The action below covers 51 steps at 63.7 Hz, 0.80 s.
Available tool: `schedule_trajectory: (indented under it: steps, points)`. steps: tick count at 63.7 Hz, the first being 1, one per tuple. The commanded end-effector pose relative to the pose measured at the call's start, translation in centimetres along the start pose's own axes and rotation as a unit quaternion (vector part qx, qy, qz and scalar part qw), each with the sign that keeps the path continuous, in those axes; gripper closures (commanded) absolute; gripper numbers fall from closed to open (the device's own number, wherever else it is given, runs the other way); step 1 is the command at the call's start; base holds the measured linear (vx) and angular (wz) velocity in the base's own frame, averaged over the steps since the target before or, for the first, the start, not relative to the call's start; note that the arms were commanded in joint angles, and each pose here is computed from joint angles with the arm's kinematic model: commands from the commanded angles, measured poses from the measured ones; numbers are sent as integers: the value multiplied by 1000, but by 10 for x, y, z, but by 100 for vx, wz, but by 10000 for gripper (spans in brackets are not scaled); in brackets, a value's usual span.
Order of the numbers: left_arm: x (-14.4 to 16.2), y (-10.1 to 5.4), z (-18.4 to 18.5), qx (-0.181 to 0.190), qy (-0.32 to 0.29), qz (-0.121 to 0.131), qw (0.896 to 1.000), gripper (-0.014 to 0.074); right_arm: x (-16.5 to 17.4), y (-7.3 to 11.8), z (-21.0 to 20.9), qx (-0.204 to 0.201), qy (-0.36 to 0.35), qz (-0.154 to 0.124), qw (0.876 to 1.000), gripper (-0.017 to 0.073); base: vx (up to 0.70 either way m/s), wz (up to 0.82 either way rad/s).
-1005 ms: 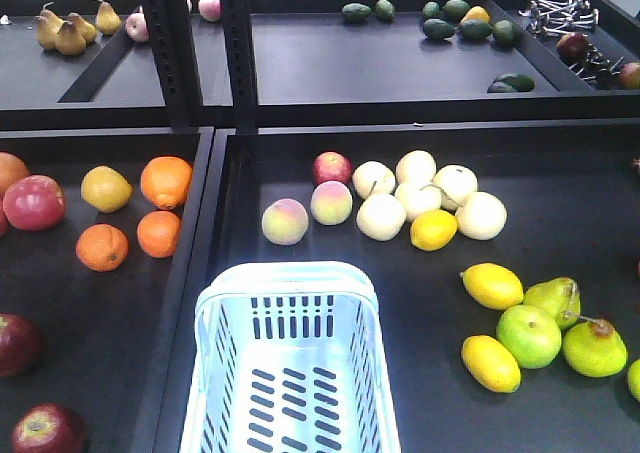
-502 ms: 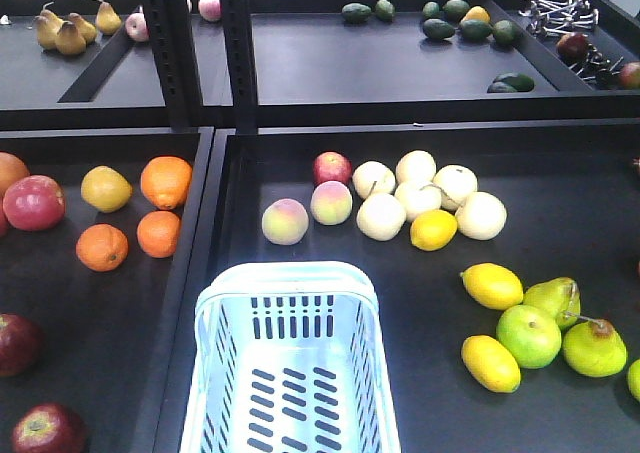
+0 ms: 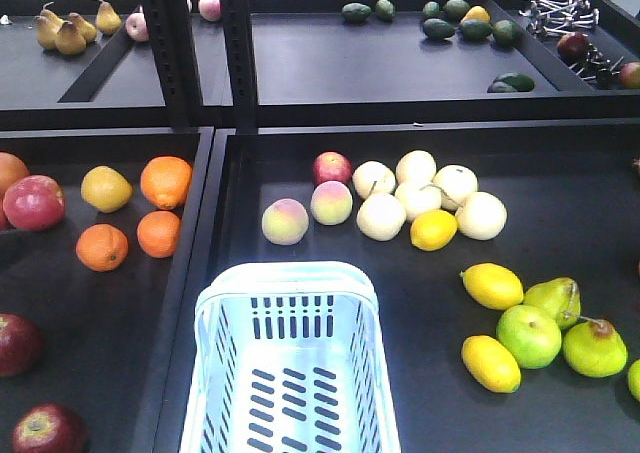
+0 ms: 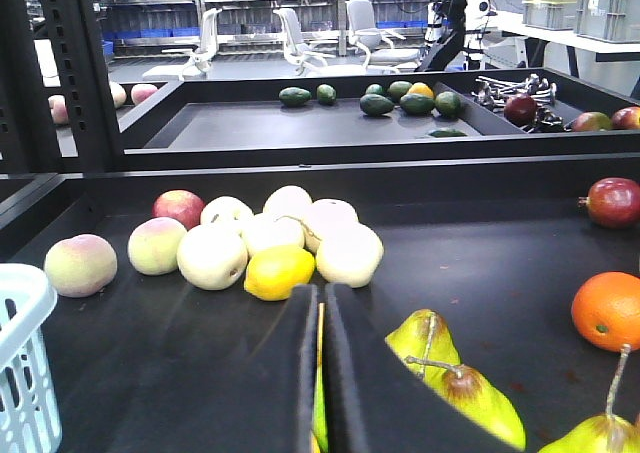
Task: Pick three apples into basket with both arms
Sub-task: 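Lower the left gripper onto the basket handle and close it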
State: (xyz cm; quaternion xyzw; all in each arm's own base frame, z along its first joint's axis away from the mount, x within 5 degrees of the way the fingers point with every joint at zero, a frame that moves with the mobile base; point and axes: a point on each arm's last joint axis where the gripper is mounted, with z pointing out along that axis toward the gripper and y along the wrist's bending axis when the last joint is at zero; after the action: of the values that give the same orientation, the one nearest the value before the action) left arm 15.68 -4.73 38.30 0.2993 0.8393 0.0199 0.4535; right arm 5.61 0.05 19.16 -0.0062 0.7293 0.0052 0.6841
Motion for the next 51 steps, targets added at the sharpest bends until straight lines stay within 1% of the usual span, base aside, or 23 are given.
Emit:
schedule_trajectory:
  steps: [1,4,13,16,19,21,23,24,32,35,44,51]
  points:
    - [-25,-6,6,24,-49,49,997,-83,-3,0,0,-1,-35,-4,999,568,0,0]
    - [-31,-14,14,46,-47,73,995,-83,-3,0,0,-1,-35,-4,999,568,0,0]
    - [-49,-38,45,104,-28,131,986,-80,-3,0,0,-1,-35,-4,999,568,0,0]
    - [-55,-48,55,121,-21,153,981,-76,-3,0,0,-1,-35,-4,999,568,0,0]
    - [-60,-61,67,142,-10,180,973,-73,-3,0,0,-1,-35,-4,999,568,0,0]
    - [-63,-67,72,150,-7,193,970,-72,-3,0,0,-1,-35,-4,999,568,0,0]
    - [-66,-77,81,162,0,211,964,-71,-3,0,0,-1,-35,-4,999,568,0,0]
    - [-67,-78,82,161,1,215,963,-70,-3,0,0,-1,-35,-4,999,568,0,0]
    - [-77,-108,106,175,17,280,944,-69,-3,0,0,-1,-35,-4,999,568,0,0]
    - [-80,-118,115,181,27,297,937,-67,-3,0,0,-1,-35,-4,999,568,0,0]
    - [-87,-140,139,192,54,329,923,-65,-3,0,0,-1,-35,-4,999,568,0,0]
    - [-88,-148,160,189,80,351,914,-64,-3,0,0,-1,-35,-4,999,568,0,0]
